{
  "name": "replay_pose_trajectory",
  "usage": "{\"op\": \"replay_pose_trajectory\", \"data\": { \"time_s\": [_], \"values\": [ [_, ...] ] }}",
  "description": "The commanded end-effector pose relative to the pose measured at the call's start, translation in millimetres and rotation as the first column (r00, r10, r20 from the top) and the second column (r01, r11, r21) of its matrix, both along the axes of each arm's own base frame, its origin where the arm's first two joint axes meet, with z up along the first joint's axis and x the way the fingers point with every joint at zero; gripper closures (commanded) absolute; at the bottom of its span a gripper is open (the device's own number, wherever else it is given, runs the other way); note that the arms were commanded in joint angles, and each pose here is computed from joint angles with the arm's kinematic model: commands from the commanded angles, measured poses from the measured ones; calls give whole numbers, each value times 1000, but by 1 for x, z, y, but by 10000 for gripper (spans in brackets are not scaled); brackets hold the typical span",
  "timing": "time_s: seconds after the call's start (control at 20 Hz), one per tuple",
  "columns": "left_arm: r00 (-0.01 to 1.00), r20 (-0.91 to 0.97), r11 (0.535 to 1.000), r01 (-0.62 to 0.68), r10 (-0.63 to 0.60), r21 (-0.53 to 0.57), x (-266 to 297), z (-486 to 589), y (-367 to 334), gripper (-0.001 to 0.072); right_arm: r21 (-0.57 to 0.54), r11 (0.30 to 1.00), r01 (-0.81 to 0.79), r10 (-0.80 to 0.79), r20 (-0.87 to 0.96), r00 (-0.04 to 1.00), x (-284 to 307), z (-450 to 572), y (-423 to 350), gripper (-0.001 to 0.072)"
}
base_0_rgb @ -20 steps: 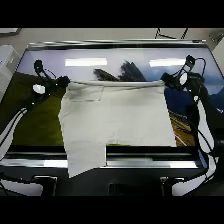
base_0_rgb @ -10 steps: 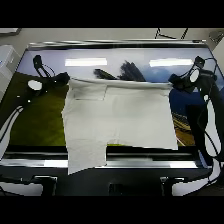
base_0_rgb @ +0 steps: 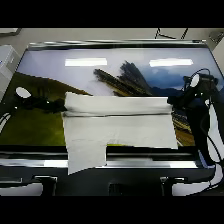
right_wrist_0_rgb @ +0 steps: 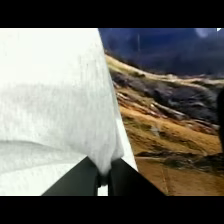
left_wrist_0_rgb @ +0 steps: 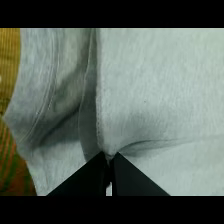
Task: Fold the clothes and pants, and hang the long-sleeved shirts on hangers.
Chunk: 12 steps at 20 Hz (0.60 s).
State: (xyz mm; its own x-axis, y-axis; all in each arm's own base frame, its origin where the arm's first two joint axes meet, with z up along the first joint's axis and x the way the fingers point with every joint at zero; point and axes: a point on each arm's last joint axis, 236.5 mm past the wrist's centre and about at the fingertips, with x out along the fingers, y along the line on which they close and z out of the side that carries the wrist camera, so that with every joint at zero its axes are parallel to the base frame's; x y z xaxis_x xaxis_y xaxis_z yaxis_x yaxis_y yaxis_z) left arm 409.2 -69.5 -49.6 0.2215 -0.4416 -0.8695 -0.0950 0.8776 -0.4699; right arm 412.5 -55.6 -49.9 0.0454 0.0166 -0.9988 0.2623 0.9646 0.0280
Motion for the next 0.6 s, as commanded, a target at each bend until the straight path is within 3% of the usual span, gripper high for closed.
{"op": "replay_pose_trajectory", "data": {
  "time_s": [0.0, 0.2, 0.25, 0.3, 0.35, 0.55],
  "values": [
    [997, -73, 1000, 4, -3, 8, -23, -22, -5, 687, 40, 999, -23, 26, -73, 997, -16, -19, 9, 663],
    [999, -30, 1000, -18, 19, 20, -12, -20, -1, 680, 43, 999, -9, 12, -73, 997, -16, -17, 10, 646],
    [999, -26, 1000, -21, 21, 18, -9, -16, 2, 616, 37, 999, -13, 16, -83, 996, -20, -13, 8, 482],
    [999, -29, 1000, -19, 20, 13, -8, -7, 8, 438, 11, 999, -35, 36, -106, 994, -25, -4, 1, 305],
    [999, -34, 1000, -17, 17, 15, -7, 3, 17, 271, 5, 998, -66, 66, -128, 990, -32, 7, -7, 221],
    [974, -221, 997, 56, -44, 52, -66, 13, 60, 261, 95, 988, 120, -93, -246, 965, -81, 21, -35, 191]
  ]
}}
